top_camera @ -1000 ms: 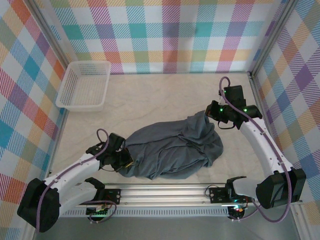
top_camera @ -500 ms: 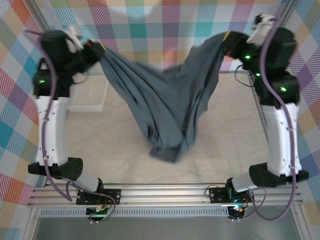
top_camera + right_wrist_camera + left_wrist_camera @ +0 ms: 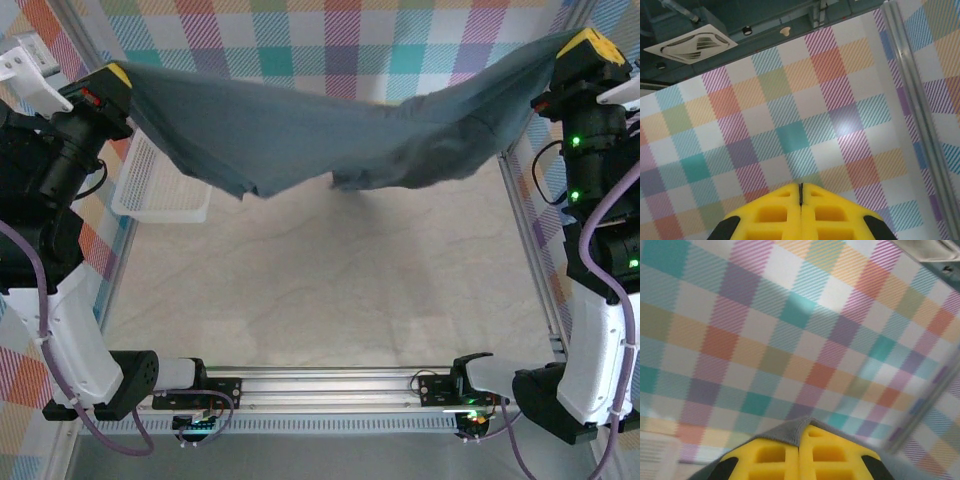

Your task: Fold the inside-out t-shirt

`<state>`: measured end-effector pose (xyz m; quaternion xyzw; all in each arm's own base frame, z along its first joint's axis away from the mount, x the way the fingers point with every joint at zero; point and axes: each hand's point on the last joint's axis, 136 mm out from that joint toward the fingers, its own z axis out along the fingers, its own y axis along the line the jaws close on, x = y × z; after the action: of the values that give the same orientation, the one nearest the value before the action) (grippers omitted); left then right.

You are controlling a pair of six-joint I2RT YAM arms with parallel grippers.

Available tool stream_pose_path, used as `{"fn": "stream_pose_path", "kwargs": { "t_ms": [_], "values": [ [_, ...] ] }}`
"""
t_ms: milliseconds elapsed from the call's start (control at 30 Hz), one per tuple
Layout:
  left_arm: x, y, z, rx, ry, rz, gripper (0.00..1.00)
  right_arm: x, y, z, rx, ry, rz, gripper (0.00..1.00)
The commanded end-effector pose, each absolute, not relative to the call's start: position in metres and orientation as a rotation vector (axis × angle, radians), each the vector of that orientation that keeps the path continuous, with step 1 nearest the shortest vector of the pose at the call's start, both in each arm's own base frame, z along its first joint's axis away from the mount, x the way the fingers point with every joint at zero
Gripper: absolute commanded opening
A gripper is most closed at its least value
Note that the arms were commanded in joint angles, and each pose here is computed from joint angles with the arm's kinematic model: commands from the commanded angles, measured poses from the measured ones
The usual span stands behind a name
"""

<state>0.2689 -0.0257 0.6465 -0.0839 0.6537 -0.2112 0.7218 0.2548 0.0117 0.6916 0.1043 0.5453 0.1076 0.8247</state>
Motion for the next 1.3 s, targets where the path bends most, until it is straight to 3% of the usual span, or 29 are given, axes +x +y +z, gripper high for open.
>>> {"fn": "stream_pose_path", "kwargs": {
  "t_ms": [0, 467, 667, 833, 1000, 1233, 1267],
  "values": [
    [0.269, -0.005, 0.648, -0.210, 1.432, -0.297, 0.00, 0.242, -0.002, 0.723, 0.238, 1.047, 0.145, 0.00],
    [0.205, -0.015, 0.706, -0.167, 1.207, -0.414, 0.00, 0.155, -0.001, 0.794, 0.148, 0.762, 0.228, 0.00],
    [0.227, -0.017, 0.696, -0.186, 1.249, -0.445, 0.00, 0.158, 0.001, 0.797, 0.124, 0.742, 0.196, 0.00],
    [0.307, -0.021, 0.645, -0.234, 1.415, -0.491, 0.00, 0.238, 0.011, 0.769, 0.112, 0.893, 0.078, 0.00],
    [0.410, -0.027, 0.552, -0.296, 1.650, -0.537, 0.00, 0.371, 0.032, 0.693, 0.033, 1.182, -0.082, 0.00],
    [0.524, -0.011, 0.440, -0.383, 1.826, -0.429, 0.00, 0.504, 0.045, 0.600, 0.049, 1.393, 0.019, 0.00],
    [0.538, -0.006, 0.430, -0.392, 1.843, -0.408, 0.04, 0.514, 0.039, 0.595, 0.083, 1.396, 0.052, 0.00]
  ]
}}
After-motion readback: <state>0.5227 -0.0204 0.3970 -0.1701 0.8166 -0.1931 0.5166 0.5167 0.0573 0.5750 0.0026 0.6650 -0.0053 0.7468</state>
